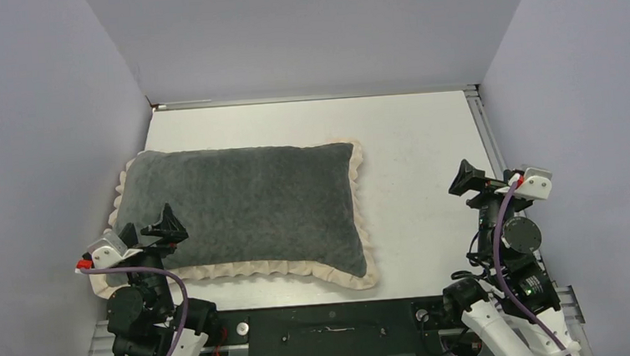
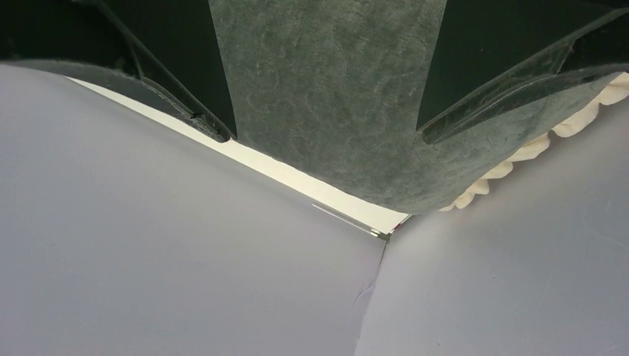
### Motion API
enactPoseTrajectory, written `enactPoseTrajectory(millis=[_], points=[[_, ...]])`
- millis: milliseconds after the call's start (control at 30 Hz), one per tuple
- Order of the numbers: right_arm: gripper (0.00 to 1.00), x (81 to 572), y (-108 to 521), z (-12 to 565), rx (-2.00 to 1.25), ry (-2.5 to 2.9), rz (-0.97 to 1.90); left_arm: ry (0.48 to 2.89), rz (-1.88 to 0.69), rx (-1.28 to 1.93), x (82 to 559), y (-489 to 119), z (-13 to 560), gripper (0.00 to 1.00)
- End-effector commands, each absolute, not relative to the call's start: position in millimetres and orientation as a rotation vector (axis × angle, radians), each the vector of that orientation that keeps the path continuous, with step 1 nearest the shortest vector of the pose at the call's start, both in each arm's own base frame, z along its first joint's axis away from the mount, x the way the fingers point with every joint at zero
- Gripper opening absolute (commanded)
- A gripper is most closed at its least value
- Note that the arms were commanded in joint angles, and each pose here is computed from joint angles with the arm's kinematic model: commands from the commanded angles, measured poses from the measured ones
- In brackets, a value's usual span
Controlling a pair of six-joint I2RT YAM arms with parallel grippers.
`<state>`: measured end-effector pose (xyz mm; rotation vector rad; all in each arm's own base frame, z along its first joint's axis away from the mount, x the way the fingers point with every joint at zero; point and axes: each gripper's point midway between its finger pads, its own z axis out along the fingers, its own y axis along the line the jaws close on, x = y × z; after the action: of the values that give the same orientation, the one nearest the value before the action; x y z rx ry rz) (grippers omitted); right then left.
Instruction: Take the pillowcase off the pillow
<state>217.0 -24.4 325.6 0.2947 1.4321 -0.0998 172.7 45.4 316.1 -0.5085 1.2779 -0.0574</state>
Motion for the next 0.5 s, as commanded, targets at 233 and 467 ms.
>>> enactPoseTrajectory(millis=[233,467], points=[[0.90,217.0,-17.8,334.6,0.288,1.379,-0.027,1.158,-0.077,-0.593,149.9,60.9,335.7,0.96],[0.90,215.3,-15.6,337.6,0.290,1.372,0.001,1.273,-0.072,-0.689,172.3,58.1,326.7,0.96]])
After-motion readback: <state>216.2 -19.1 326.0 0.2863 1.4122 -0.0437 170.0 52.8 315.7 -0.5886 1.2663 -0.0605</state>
